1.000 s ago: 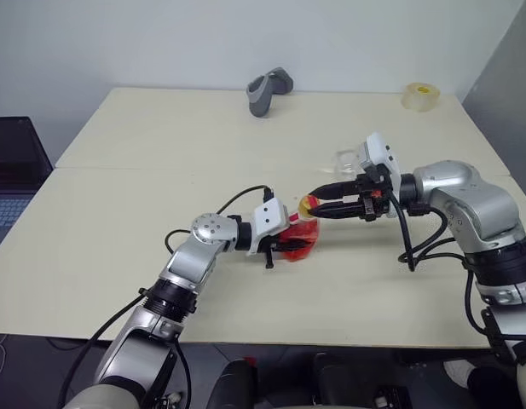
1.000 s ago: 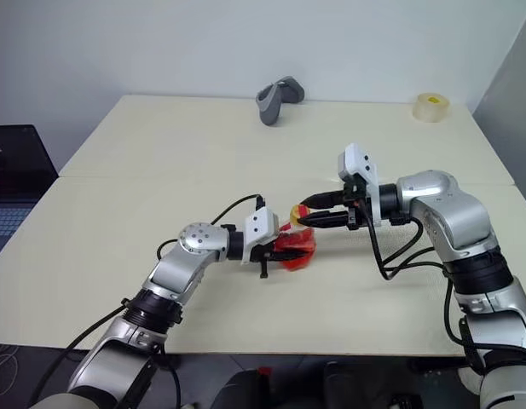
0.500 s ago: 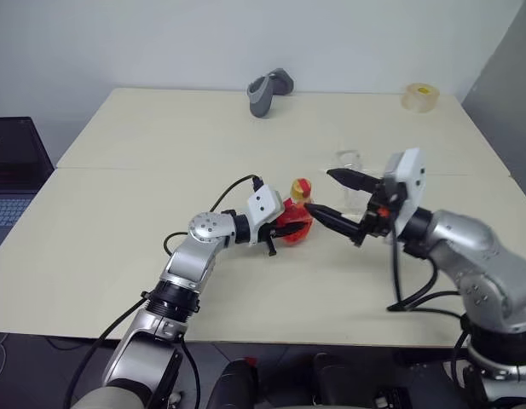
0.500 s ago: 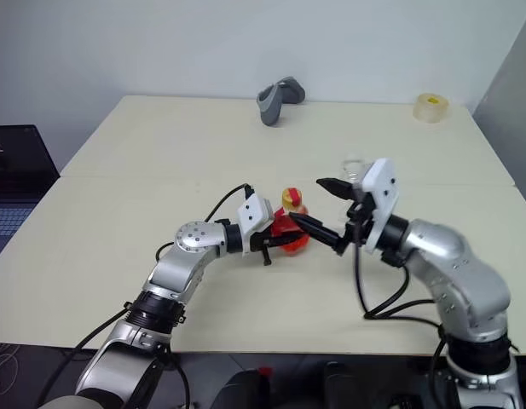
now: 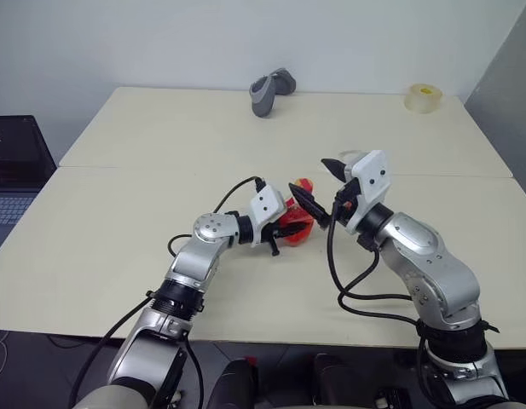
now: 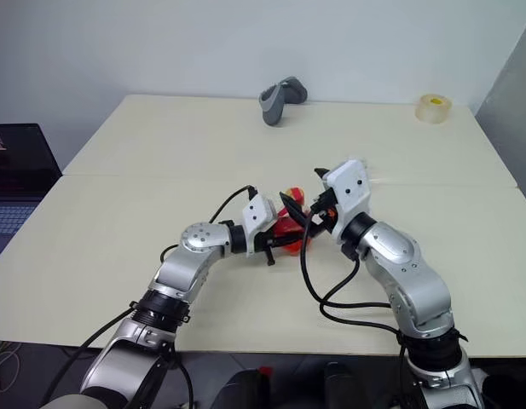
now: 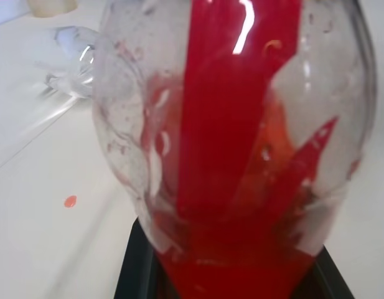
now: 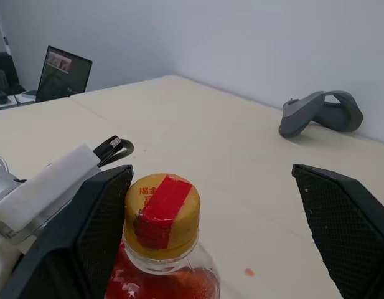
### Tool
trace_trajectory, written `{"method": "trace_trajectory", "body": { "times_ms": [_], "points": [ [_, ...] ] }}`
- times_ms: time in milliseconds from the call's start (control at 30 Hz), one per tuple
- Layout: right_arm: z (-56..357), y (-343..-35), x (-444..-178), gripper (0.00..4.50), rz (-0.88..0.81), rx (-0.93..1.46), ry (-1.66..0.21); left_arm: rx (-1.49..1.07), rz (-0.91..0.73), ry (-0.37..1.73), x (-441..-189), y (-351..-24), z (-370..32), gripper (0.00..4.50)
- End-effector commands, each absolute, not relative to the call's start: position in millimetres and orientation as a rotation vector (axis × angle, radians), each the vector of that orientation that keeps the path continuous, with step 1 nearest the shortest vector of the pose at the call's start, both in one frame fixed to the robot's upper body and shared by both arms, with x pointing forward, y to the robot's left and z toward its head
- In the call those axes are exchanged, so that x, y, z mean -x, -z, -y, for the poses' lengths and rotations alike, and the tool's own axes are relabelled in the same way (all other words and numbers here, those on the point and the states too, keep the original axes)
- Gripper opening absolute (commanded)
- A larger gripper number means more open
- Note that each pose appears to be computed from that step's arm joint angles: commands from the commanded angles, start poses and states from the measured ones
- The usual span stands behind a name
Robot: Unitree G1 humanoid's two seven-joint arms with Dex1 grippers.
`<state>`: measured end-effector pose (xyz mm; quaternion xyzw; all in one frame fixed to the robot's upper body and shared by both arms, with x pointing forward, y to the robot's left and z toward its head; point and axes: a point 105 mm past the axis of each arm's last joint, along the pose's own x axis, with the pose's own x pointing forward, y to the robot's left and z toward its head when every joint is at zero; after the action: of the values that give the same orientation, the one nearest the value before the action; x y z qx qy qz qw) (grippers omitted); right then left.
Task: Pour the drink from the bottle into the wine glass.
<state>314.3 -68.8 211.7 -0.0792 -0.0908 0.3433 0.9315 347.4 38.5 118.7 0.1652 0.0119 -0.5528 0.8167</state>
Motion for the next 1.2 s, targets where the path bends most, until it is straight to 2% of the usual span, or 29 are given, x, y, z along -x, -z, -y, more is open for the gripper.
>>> {"method": "trace_trajectory", "body": {
  "times_ms": [33,267,500,867,1067,1200],
  "points": [
    [111.1,-216.8,-318.4,4.35,0.183,0.215,-0.59,-0.364,0.062,1.182,-347.6,-138.7,-37.2,0.79],
    [140.0,-211.9,-307.6,4.35,0.105,0.241,-0.631,-0.361,0.059,1.179,-348.9,-138.1,-38.5,0.77],
    [100.8,-214.7,-284.7,4.35,0.096,0.204,-0.852,-0.36,0.062,1.175,-350.1,-138.6,-38.4,0.77],
    [49.3,-234.5,-302.4,4.35,0.217,0.193,-0.848,-0.363,0.057,1.177,-348.3,-137.0,-38.5,0.77],
    [60.7,-234.4,-315.4,4.35,0.216,0.21,-0.764,-0.361,0.055,1.175,-348.1,-136.2,-39.0,0.77],
    [76.9,-227.9,-315.1,4.35,0.175,0.219,-0.745,-0.358,0.054,1.175,-348.3,-136.1,-38.6,0.77]
  ]
}}
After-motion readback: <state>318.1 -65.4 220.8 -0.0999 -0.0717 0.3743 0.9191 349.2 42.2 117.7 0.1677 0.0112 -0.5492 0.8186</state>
